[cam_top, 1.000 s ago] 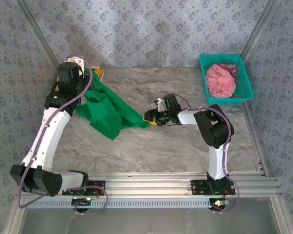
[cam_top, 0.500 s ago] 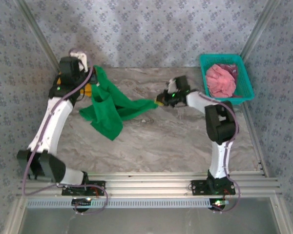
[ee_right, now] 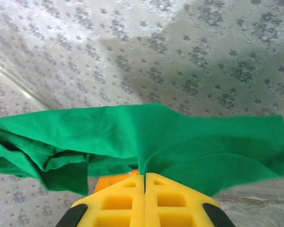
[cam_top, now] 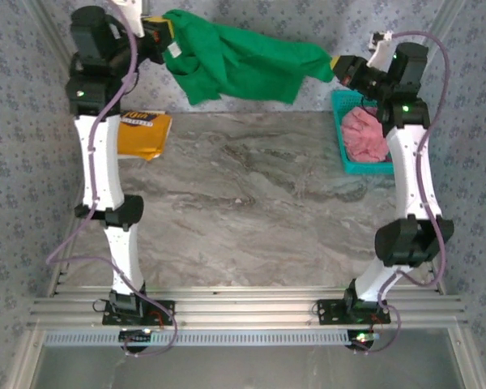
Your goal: Fold and stack the t-shirts
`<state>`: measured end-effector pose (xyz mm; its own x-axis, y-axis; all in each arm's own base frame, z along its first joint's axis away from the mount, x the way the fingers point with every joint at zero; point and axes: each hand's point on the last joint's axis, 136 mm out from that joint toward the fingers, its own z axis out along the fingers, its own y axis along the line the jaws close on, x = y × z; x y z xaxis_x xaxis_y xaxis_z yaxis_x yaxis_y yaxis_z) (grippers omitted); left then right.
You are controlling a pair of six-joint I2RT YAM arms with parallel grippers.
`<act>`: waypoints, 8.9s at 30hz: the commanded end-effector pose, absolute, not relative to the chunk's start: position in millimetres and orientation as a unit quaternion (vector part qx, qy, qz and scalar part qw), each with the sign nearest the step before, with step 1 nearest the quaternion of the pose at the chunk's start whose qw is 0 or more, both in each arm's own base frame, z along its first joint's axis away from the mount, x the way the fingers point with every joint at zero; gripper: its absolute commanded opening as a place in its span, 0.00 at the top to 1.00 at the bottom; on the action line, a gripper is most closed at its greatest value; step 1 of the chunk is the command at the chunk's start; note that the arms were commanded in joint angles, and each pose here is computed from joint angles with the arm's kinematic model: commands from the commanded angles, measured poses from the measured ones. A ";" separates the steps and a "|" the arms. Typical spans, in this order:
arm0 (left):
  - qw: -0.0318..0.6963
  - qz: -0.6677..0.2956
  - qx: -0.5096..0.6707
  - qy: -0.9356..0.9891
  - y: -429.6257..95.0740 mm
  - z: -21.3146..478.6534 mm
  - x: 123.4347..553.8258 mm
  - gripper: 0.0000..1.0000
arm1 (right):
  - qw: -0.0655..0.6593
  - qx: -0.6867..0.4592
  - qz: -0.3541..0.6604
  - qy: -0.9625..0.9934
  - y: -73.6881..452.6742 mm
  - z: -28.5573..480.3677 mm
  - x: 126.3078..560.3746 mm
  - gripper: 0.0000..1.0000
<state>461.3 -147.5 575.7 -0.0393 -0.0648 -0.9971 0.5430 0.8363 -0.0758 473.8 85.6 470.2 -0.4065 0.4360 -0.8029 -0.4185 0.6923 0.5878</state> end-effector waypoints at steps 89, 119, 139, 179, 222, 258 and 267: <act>0.286 -0.177 -0.219 0.916 -96.0 150.7 284.7 0.11 | 0.323 0.044 0.273 0.905 93.5 153.4 430.5 0.21; 0.201 -0.089 -0.139 0.966 -109.2 19.4 502.4 1.00 | 0.175 0.168 0.191 0.951 102.1 -1.1 514.8 1.00; 0.274 -0.087 -0.087 0.954 -114.4 120.2 486.7 0.84 | 0.243 0.077 0.211 0.944 128.4 109.4 478.3 1.00; 0.183 -0.017 -0.146 0.972 -18.2 36.7 460.7 1.00 | 0.237 0.119 0.247 0.932 93.8 102.7 440.7 1.00; 0.040 -0.089 -0.314 0.944 -87.6 26.5 103.4 0.30 | 0.231 0.078 0.192 0.950 90.6 82.2 370.7 0.89; 0.110 -0.157 -0.249 0.949 -94.2 -8.4 129.4 0.73 | 0.227 0.084 0.219 0.945 99.9 79.3 373.6 0.86; 0.123 -0.173 -0.239 0.948 -103.3 -6.2 139.4 0.90 | 0.219 0.089 0.220 0.946 98.1 72.9 371.2 0.85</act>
<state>127.2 -67.8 7.4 -0.8353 -0.5142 -0.1945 -0.4709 0.8518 -0.2294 371.4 97.6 72.7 -0.8880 0.2512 -0.3851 0.0617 0.8951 0.4417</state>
